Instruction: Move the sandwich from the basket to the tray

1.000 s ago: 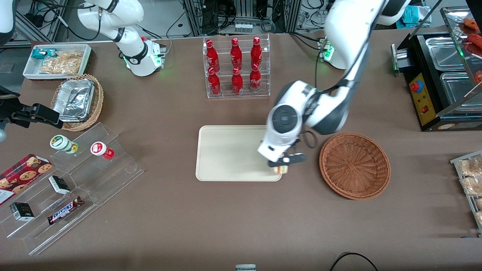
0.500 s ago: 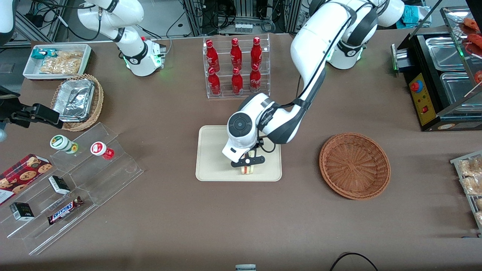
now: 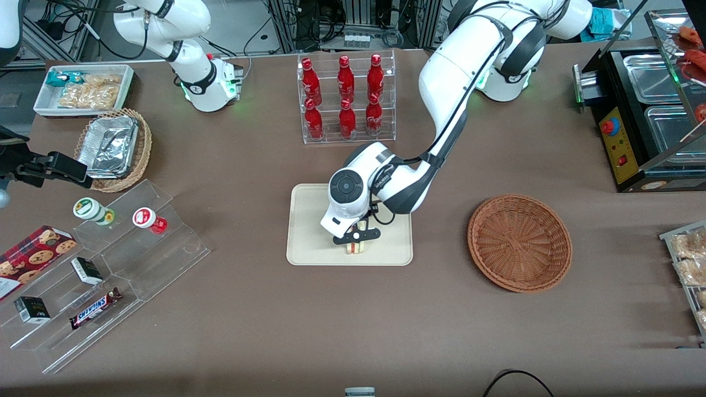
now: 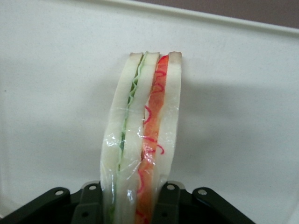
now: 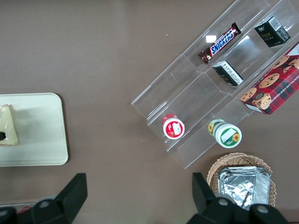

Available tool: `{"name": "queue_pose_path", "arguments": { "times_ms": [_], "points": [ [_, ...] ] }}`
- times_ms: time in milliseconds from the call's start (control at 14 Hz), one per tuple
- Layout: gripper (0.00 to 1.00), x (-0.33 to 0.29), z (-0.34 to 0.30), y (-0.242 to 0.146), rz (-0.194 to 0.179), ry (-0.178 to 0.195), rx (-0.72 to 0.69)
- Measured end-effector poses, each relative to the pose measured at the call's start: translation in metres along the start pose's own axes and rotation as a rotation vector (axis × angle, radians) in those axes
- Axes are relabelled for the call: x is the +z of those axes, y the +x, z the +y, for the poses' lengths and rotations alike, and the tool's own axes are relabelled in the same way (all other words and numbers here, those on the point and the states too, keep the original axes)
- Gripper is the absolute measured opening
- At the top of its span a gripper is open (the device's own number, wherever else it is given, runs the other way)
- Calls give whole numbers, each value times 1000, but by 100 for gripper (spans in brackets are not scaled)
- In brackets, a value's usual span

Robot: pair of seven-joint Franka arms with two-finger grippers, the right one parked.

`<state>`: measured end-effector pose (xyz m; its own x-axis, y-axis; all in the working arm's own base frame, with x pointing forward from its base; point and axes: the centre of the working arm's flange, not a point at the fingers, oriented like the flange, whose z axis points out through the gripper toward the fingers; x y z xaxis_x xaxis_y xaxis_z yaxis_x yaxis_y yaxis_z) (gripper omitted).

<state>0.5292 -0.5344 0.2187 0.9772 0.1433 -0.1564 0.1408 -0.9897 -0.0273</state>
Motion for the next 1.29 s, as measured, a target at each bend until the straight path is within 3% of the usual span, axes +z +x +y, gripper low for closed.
{"name": "queue_pose_path", "arguments": {
  "times_ms": [286, 357, 429, 643, 786, 1000, 1286],
  "points": [
    [70, -26, 5, 1, 24, -30, -1],
    [93, -63, -3, 5, 39, -30, -12],
    [99, -86, -15, 10, 42, -16, -27],
    [100, -204, -111, 44, 35, 4, -48],
    [100, -251, -193, 55, 26, 12, -29],
    [100, -261, -293, 50, -15, 38, 31],
    [100, -289, -393, 40, -42, 32, 53]
  ]
}}
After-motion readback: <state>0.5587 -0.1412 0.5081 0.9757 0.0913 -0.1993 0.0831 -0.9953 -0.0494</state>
